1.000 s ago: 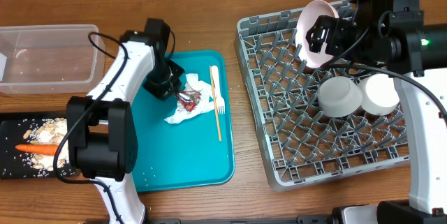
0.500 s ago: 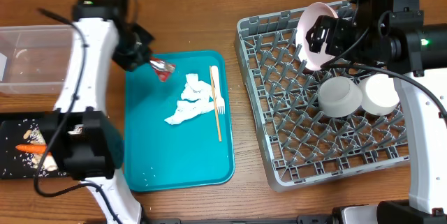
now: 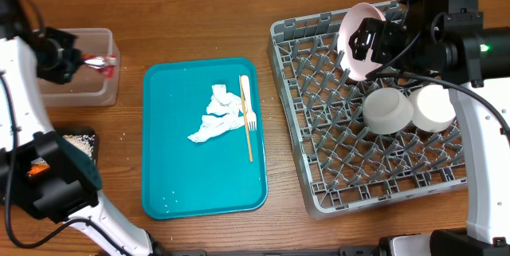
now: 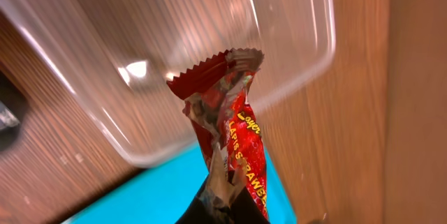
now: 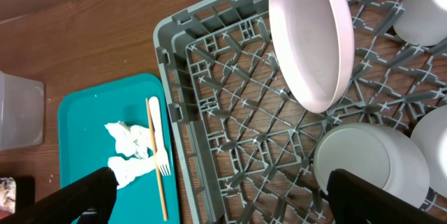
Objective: Sort waste into correct bins and load items into the dishwasher rack
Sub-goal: 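Carry the wrapper left and drop it into the clear plastic bin, then move the left gripper back over the white tissue on the tray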
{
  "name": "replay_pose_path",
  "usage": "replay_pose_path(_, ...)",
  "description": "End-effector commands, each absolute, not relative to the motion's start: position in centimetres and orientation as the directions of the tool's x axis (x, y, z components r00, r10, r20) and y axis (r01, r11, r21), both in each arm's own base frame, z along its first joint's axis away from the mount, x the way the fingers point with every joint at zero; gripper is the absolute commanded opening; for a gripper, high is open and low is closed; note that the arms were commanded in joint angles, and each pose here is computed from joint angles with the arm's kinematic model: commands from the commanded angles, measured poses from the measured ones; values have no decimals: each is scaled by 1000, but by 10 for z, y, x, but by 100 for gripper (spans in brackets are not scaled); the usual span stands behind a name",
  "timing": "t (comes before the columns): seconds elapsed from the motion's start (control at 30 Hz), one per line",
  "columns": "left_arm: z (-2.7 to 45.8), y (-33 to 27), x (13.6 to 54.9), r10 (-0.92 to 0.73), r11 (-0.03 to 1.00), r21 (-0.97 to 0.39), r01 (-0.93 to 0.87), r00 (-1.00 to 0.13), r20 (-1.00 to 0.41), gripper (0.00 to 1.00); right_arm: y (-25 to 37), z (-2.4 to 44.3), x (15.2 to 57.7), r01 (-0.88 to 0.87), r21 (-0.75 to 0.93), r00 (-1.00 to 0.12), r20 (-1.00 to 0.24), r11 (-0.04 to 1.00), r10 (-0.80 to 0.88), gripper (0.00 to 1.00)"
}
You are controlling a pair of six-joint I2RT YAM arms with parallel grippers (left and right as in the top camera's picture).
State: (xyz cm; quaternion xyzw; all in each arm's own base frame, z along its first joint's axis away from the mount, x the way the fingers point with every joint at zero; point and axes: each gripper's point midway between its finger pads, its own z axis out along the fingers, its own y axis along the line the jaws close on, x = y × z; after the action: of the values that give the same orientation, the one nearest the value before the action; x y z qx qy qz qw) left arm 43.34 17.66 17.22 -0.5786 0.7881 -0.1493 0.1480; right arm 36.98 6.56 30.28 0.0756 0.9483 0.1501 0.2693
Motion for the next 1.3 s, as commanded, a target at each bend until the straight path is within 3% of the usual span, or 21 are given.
replay_pose_path(0.0, 176, 217, 425, -963, 266, -386, -883, -229, -139, 6, 65, 310, 374, 59, 326, -831, -508, 943, 228, 100)
replay_pose_path(0.1, 177, 247, 416, -965, 232, -364, -902, -167, -200, 11, 65, 310, 374, 59, 326, -831, -508, 943, 228, 100)
replay_pose_path(0.27, 189, 285, 421, -939, 220, -379, -899, -91, -331, 61, 65, 310, 374, 59, 326, -831, -508, 943, 228, 100)
replay_pose_path(0.47, 198, 294, 432, -924, 235, -417, -878, -68, -376, 75, 65, 310, 374, 59, 326, -831, -508, 943, 228, 100)
replay_pose_path(0.57, 199, 293, 435, -924, 239, -426, -872, -69, -377, 86, 65, 310, 374, 59, 326, -831, -508, 943, 228, 100)
replay_pose_path(0.63, 199, 292, 436, -926, 242, -431, -869, -73, -372, 100, 65, 310, 374, 59, 326, -831, -508, 943, 228, 100)
replay_pose_path(0.77, 200, 276, 444, -931, 303, -473, -828, -153, -330, 100, 65, 310, 374, 59, 326, -831, -508, 943, 228, 100)
replay_pose_path(0.93, 217, 219, 469, -891, 437, -656, -616, -397, -221, 100, 65, 310, 374, 59, 326, -831, -508, 943, 228, 100)
replay_pose_path(1.07, 233, 166, 481, -785, 515, -751, -413, -580, -218, 100, 65, 310, 374, 59, 326, -831, -508, 943, 228, 100)
replay_pose_path(1.27, 214, 83, 477, -546, 700, -665, -260, -795, -264, 100, 65, 310, 374, 59, 326, -831, -508, 943, 228, 100)
